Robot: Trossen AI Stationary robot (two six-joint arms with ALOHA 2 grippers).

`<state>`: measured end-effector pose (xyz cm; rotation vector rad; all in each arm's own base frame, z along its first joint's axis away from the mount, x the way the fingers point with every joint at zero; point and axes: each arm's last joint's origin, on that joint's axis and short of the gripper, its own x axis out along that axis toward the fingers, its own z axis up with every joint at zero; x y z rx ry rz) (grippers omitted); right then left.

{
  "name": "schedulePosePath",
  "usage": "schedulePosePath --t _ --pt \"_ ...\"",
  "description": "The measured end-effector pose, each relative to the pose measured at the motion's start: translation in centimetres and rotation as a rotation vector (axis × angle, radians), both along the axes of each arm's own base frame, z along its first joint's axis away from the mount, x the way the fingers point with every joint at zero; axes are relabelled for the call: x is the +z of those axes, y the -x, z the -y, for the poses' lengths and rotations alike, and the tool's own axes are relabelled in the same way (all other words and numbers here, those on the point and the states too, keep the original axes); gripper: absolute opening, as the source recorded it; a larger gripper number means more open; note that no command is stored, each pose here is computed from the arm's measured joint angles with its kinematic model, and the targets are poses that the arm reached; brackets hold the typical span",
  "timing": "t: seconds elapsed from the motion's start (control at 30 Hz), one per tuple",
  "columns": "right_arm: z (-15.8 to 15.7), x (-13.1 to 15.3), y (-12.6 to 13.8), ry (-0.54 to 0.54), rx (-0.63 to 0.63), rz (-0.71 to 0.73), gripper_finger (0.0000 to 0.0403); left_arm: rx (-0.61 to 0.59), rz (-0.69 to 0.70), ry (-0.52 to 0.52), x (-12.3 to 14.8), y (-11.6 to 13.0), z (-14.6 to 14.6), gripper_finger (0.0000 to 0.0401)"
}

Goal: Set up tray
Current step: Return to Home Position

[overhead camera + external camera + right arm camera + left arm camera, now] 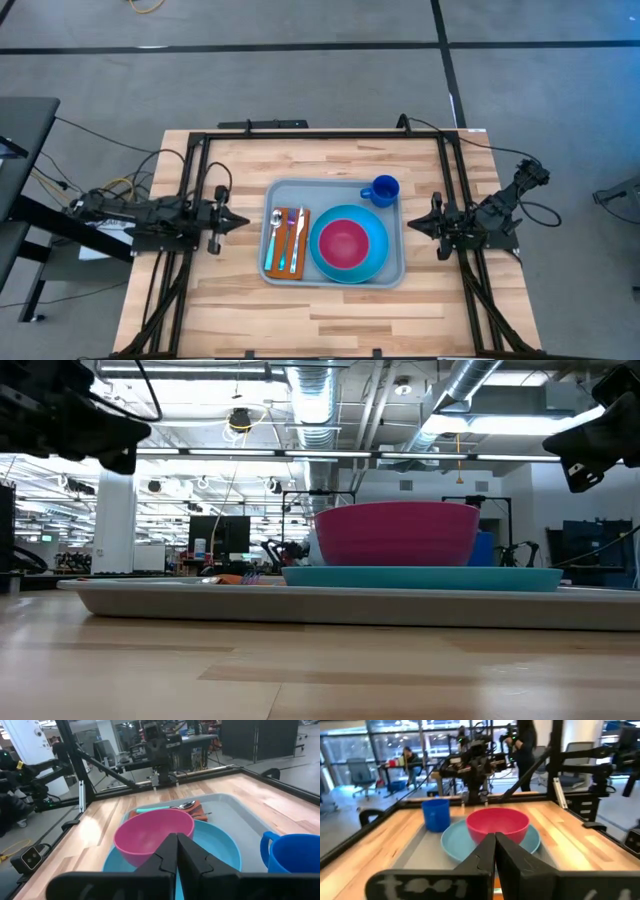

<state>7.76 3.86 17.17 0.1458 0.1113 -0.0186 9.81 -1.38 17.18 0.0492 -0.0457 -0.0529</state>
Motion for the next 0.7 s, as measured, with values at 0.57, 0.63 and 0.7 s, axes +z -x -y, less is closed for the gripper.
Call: schedulePosePath --t 0.57,0.63,0.7 --pt "0.00 0.00 0.00 0.000 0.000 0.000 0.0000 -0.036 -0.037 -0.039 -0.36 -0.04 -0.18 0.0000" --pt "0.00 0.00 0.00 0.000 0.000 0.000 0.0000 -0.035 -0.038 -0.038 -0.37 -0.04 -0.18 0.0000" --pt "0.00 0.00 0.00 0.000 0.000 0.000 0.0000 -0.034 -0.039 -0.038 -0.38 -0.04 -0.18 0.0000"
